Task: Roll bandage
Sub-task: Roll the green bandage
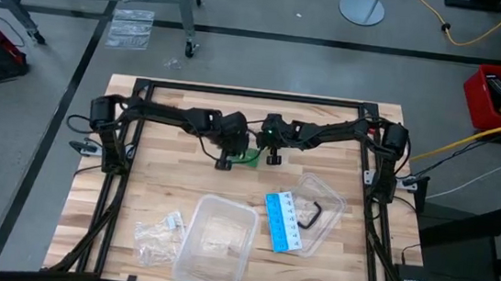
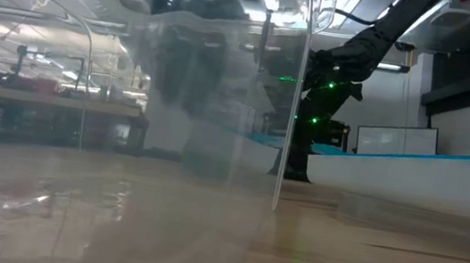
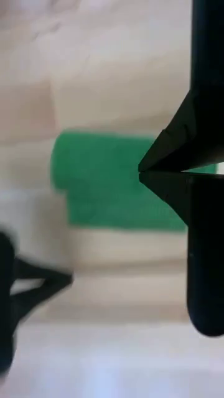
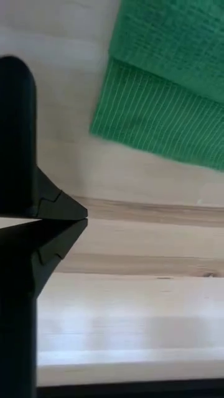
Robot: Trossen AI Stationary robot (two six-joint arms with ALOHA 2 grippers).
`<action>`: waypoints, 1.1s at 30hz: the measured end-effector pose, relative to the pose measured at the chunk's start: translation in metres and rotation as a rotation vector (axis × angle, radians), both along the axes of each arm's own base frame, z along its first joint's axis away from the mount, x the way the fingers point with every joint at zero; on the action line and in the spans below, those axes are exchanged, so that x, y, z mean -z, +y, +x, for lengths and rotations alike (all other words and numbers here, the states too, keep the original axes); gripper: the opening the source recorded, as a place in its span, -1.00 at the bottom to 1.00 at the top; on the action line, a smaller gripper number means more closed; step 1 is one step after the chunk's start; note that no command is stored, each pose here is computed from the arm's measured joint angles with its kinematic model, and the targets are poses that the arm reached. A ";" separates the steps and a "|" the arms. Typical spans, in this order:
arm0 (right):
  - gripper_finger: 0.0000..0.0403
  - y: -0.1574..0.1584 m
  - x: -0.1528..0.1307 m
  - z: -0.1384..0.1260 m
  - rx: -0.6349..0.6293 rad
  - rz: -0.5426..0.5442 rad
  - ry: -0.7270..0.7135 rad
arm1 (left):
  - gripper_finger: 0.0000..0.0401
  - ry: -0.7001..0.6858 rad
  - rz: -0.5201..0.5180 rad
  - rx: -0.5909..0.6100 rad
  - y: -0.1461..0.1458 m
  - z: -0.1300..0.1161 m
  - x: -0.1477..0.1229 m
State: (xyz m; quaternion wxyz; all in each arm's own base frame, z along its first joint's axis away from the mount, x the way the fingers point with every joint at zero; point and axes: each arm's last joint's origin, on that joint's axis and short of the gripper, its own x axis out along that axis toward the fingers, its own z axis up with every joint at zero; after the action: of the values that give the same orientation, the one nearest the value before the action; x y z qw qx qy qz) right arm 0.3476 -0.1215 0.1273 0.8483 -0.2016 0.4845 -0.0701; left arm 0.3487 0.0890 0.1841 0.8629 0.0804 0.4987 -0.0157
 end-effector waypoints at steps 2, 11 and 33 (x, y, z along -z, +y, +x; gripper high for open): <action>-0.96 0.000 0.000 0.000 0.000 0.000 -0.002 | -1.00 0.019 -0.008 0.011 -0.004 -0.001 0.001; -0.96 0.000 0.000 0.000 0.001 0.000 -0.001 | -1.00 0.019 -0.070 0.072 -0.016 0.006 0.011; -0.96 -0.001 0.000 0.000 0.009 0.010 -0.010 | -1.00 -0.087 0.068 -0.106 0.050 0.007 0.022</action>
State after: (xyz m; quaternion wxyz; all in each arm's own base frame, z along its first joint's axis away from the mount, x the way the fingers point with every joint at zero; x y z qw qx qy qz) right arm 0.3478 -0.1228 0.1269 0.8513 -0.1949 0.4817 -0.0726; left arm 0.3561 0.1391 0.1619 0.8802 0.0837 0.4645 0.0505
